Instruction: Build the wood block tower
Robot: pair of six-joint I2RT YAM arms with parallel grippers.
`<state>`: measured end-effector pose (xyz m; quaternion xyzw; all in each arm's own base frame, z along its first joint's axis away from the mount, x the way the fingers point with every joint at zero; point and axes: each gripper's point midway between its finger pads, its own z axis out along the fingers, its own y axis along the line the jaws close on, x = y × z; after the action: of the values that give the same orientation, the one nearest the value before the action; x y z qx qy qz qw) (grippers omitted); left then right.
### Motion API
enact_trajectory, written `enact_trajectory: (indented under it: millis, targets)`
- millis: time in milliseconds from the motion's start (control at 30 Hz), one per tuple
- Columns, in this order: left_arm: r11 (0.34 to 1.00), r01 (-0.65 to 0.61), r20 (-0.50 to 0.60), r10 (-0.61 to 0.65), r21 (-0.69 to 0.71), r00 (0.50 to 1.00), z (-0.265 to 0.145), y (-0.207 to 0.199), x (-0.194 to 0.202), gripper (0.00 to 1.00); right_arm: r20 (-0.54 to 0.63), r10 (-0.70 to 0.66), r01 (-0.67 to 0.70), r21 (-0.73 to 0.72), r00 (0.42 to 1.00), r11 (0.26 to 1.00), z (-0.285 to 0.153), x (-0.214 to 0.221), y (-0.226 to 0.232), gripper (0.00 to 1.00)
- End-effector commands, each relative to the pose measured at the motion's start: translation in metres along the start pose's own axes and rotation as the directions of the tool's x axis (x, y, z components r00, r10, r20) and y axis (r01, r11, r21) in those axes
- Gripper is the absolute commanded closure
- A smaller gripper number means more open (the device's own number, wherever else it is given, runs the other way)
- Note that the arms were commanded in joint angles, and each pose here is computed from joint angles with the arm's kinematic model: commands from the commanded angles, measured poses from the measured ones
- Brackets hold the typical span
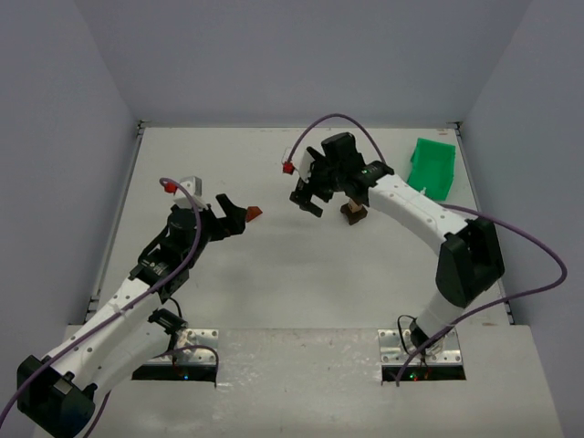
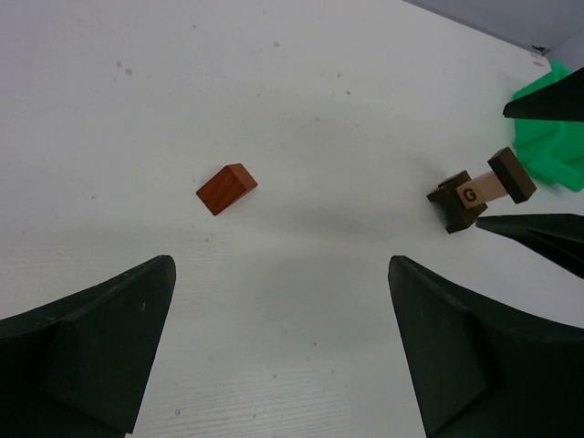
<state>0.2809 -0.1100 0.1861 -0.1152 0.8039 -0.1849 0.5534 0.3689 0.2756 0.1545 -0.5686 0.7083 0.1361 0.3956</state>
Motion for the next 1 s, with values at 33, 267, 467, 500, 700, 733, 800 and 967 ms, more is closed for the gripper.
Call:
enact_trajectory:
  millis: [33, 267, 467, 500, 700, 733, 800, 967]
  targets:
    - [0.997, 0.041, 0.068, -0.036, -0.063, 0.997, -0.001, 0.008, -0.018, 0.00, 0.159, -0.132, 0.159, -0.173, 0.978, 0.972, 0.057, -0.043, 0.026, 0.01]
    - [0.997, 0.026, 0.058, -0.022, -0.067, 0.998, 0.000, 0.008, -0.017, 0.00, 0.208, -0.242, 0.291, -0.252, 0.948, 0.923, 0.121, -0.055, 0.034, 0.01]
    - [0.998, 0.012, 0.068, -0.008, -0.067, 0.998, 0.002, 0.008, -0.019, 0.00, 0.249, -0.252, 0.318, -0.276, 0.935, 0.907, 0.157, -0.050, 0.037, 0.01]
    - [0.998, 0.008, 0.061, -0.004, -0.068, 0.998, 0.003, 0.008, -0.017, 0.00, 0.245, -0.244, 0.312, -0.295, 0.938, 0.903, 0.167, -0.042, 0.041, 0.01]
    - [0.997, -0.006, 0.051, 0.010, -0.081, 0.999, 0.009, 0.010, -0.014, 0.00, 0.263, -0.237, 0.319, -0.335, 0.935, 0.887, 0.191, -0.045, 0.039, 0.01]
    - [0.997, -0.008, 0.049, 0.012, -0.083, 0.999, 0.010, 0.010, -0.013, 0.00, 0.265, -0.236, 0.321, -0.347, 0.935, 0.881, 0.192, -0.044, 0.041, 0.01]
    - [0.996, -0.010, 0.048, 0.014, -0.085, 0.999, 0.010, 0.010, -0.014, 0.00, 0.267, -0.236, 0.322, -0.352, 0.934, 0.879, 0.197, -0.043, 0.041, 0.02]
    - [0.996, -0.010, 0.051, 0.014, -0.092, 0.999, 0.012, 0.011, -0.015, 0.00, 0.277, -0.230, 0.328, -0.388, 0.933, 0.861, 0.198, -0.037, 0.050, 0.20]
